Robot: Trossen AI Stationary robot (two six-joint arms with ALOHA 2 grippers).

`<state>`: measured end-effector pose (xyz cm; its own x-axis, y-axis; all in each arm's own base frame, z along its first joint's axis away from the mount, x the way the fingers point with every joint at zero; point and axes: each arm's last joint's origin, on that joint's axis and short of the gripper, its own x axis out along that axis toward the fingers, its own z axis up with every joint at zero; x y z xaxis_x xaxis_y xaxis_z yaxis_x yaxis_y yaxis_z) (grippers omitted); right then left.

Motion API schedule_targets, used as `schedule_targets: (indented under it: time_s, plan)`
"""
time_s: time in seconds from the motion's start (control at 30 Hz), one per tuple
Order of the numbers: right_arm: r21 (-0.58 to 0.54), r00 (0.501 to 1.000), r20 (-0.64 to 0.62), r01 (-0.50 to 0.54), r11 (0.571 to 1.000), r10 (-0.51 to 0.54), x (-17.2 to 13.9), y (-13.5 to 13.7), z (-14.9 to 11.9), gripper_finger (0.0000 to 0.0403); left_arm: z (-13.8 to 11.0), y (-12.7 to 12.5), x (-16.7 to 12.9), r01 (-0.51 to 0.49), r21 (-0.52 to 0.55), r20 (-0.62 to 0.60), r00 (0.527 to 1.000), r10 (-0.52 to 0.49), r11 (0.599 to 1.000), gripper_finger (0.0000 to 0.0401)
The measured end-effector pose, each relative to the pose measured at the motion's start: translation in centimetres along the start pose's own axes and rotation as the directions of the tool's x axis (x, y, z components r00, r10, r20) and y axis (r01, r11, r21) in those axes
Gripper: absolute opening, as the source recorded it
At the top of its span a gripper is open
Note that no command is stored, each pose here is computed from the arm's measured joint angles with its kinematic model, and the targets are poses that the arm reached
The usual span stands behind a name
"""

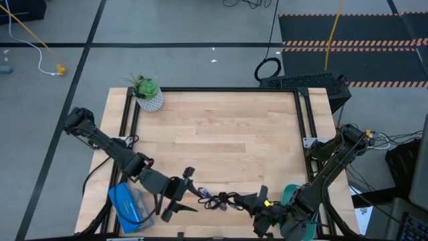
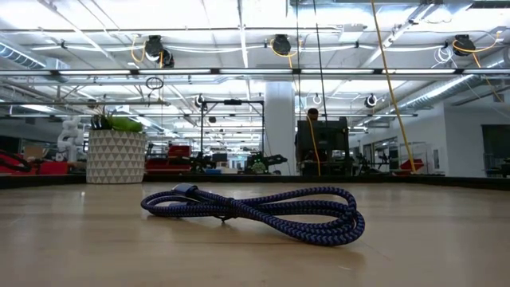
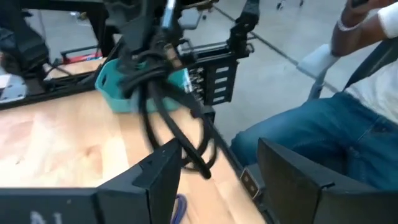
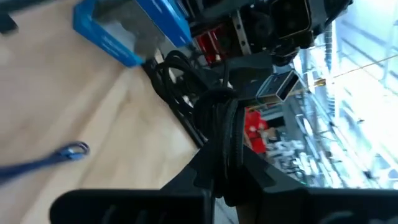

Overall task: Pick and place USB-C Cables
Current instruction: Put the black USB cable into the green bin

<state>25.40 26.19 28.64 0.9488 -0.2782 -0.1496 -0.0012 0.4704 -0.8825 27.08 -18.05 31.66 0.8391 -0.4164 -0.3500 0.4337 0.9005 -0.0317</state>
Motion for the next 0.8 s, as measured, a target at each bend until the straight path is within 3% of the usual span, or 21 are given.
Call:
schedule_targets:
  time_s: [0.17,0.57,0.8]
  plan:
    - [0.096,1.000,0.009,-0.016,0.995,0.015,0.0,0.1,0.0,0.0017,0.1,-0.7,-0.6,-0.049,0.002,0.002,0.999,0.049,0.999,0.0195]
    - [0.266,0.999,0.035,-0.044,0.963,0.036,-1.6,0.5,0.3,0.0016,0.4,-2.9,-1.9,-0.032,0.032,0.034,0.999,0.031,0.999,0.0191]
    - [0.493,0.990,0.026,-0.133,0.860,0.138,-3.2,-0.8,-1.0,0.0016,0.5,-3.0,-2.0,-0.064,0.059,0.046,0.997,0.061,0.996,0.0191]
